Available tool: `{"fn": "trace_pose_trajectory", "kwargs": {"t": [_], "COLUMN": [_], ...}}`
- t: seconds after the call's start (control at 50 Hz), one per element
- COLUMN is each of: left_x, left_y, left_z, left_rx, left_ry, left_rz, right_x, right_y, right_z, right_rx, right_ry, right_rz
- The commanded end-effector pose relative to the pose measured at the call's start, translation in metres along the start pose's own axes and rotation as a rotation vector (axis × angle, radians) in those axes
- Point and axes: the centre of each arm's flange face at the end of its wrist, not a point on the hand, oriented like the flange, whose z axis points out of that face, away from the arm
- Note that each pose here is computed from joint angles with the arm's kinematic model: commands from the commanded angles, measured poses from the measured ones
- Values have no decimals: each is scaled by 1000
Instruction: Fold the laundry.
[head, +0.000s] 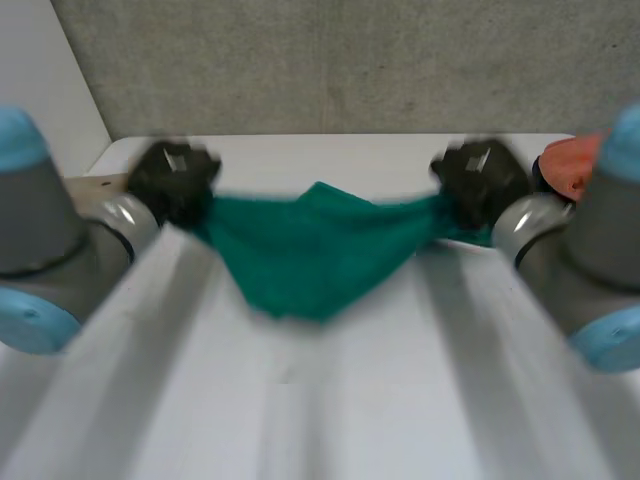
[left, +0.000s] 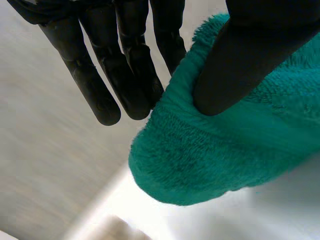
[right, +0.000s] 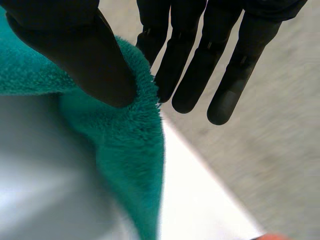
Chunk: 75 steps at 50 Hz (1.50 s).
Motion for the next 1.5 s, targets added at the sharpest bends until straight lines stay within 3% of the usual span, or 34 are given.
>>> {"fn": "trace_pose_trajectory", "kwargs": {"t": [0.02,0.08,0.16,0.28,0.36,0.42,0.46,0.5,0.6,0.64,0.7,0.86,0.96,1.08,1.2,1.32,1.5], "left_x": [-45,-43,-36,-17,-15,-23,-35,-47,-80,-82,-75,-54,-33,17,49,53,23], "left_y": [-89,-89,-67,-19,5,-3,-31,-56,-122,-133,-149,-106,-37,45,97,101,56], "left_z": [-42,-49,-45,-11,31,66,84,91,88,85,75,65,59,33,-2,-24,-36], "left_rx": [244,224,123,-21,-31,74,223,353,747,818,869,656,426,157,-77,-180,-197], "left_ry": [-150,-140,-110,-57,-95,-185,-272,-334,-527,-559,-556,-490,-436,-298,-183,-125,-126], "left_rz": [-79,-87,-101,-105,-71,-44,-36,-35,-37,-38,-51,-69,-67,-55,39,115,107], "right_x": [56,65,74,56,45,52,59,78,108,115,117,101,63,13,-27,-37,-47], "right_y": [-83,-98,-85,-41,-14,-7,-9,-32,-82,-106,-117,-98,-34,46,111,122,115], "right_z": [-31,-43,-35,1,33,64,77,92,95,85,79,68,67,51,31,23,16], "right_rx": [135,144,75,-56,-96,-55,-10,152,506,634,679,596,379,90,-123,-162,-150], "right_ry": [80,66,56,-14,-34,72,152,322,544,588,593,492,323,146,25,-9,-34], "right_rz": [-17,-38,-52,-92,-92,-99,-104,-90,-35,-21,-4,-1,-2,21,0,-33,-29]}}
